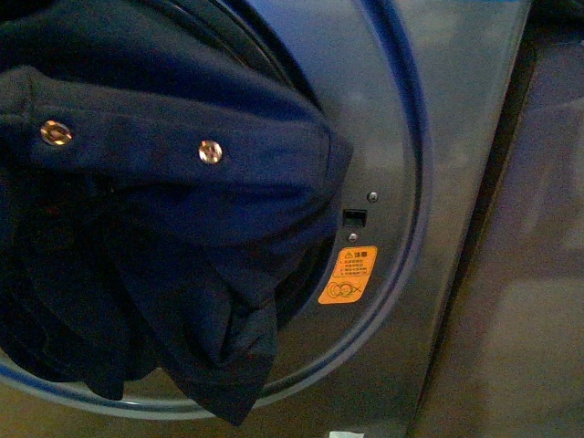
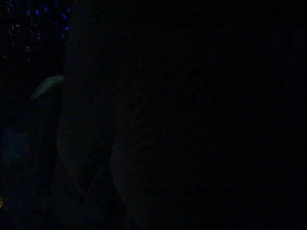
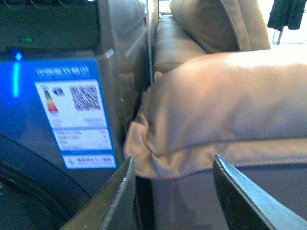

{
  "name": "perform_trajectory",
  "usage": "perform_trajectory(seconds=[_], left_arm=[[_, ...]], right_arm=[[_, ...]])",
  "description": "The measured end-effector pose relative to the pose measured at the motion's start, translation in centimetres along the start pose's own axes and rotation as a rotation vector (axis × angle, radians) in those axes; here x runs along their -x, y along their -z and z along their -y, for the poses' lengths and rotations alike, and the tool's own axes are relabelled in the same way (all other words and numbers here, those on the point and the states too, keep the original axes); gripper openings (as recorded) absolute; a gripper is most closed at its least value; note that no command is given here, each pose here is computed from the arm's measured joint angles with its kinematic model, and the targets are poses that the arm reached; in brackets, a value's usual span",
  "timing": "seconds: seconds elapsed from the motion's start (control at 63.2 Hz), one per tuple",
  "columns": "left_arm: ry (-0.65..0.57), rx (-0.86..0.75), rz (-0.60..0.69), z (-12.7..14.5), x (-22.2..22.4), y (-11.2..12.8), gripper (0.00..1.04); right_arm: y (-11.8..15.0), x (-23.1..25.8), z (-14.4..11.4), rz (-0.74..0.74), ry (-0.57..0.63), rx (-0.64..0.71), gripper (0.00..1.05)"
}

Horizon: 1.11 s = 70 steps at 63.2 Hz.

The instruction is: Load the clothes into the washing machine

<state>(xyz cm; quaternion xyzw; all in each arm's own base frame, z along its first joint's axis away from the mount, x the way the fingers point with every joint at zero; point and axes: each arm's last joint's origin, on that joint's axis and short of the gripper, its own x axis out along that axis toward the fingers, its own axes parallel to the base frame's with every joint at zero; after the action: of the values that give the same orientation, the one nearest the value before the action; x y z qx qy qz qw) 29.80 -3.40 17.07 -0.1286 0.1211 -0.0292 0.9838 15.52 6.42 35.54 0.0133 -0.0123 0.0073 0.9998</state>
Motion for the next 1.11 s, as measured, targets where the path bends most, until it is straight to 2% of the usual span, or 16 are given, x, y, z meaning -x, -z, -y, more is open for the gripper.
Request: perform_trajectory(seconds=[0.348,0.649,0.838,0.949,1.107], left_arm=[[-0.092,-0.01,-0.009,-1.3,-4.8,0.4,0.12],[-0.158,-0.041,-0.024,-1.6,-8.7,0.5,0.12],[-0.216,-0.047,-0.068,-1.9,-12.1,1.4,0.12],[-0.24,-0.046,-0.085,-2.0,-13.7,2.0,0.12],[-0.254,-0.048,-0.103,-2.1,-16.2,2.4,0.12]], right_arm=[[7.6,1.8,3.1,-0.024,0.0,0.024,0.02],[11.2,2.9,4.6,-0.026,0.005,0.026,0.02],[13.6,3.6,5.4,-0.031,0.009,0.027,0.02],[14.5,3.9,6.0,-0.033,-0.02,0.026,0.02],[15.4,4.3,6.7,-0.027,0.016,0.026,0.02]])
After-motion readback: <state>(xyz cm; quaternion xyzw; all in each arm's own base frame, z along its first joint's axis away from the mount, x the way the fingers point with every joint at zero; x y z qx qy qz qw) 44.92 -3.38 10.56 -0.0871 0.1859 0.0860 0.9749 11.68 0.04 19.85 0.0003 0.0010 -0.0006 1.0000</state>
